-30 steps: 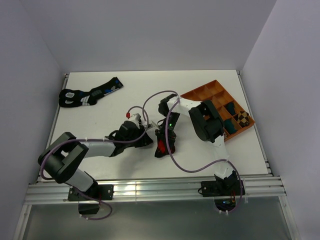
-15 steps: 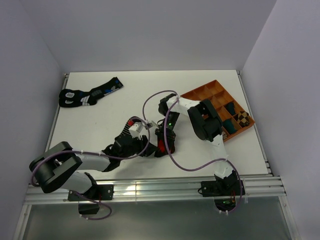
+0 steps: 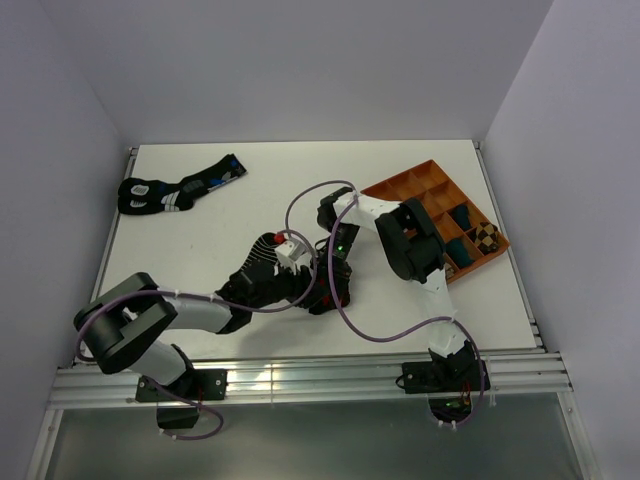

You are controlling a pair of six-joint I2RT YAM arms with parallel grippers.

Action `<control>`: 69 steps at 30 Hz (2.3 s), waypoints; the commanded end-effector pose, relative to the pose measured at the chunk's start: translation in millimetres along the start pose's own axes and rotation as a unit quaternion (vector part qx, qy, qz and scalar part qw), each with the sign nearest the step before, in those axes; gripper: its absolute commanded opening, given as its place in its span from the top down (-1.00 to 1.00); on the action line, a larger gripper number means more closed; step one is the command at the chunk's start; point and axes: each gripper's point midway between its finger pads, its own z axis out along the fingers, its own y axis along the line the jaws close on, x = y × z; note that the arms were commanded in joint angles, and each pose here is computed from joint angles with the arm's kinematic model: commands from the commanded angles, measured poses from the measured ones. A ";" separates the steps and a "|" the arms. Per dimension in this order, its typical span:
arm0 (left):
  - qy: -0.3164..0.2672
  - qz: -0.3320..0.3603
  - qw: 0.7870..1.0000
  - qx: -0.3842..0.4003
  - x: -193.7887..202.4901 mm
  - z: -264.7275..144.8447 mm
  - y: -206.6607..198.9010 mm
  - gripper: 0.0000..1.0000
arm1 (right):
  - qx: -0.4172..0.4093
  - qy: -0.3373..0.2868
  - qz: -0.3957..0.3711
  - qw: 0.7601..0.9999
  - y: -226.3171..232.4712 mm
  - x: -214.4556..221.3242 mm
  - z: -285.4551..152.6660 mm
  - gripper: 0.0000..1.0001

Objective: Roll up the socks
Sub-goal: Roll the sock at the center of the board.

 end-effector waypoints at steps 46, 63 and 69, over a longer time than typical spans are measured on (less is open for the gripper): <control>0.142 -0.046 0.984 -0.099 60.7 19.8 14.8 0.99 | 0.191 -0.088 -0.018 0.978 -26.7 -24.9 -49.1 -0.16; 0.176 -0.089 0.969 -0.146 69.5 21.6 19.6 0.99 | 0.288 -0.167 -0.002 0.943 -29.6 -23.8 -98.9 -0.32; 0.193 -0.111 0.962 -0.155 72.5 25.1 17.0 0.99 | 0.326 -0.215 0.004 0.921 -23.0 -13.2 -130.6 -0.32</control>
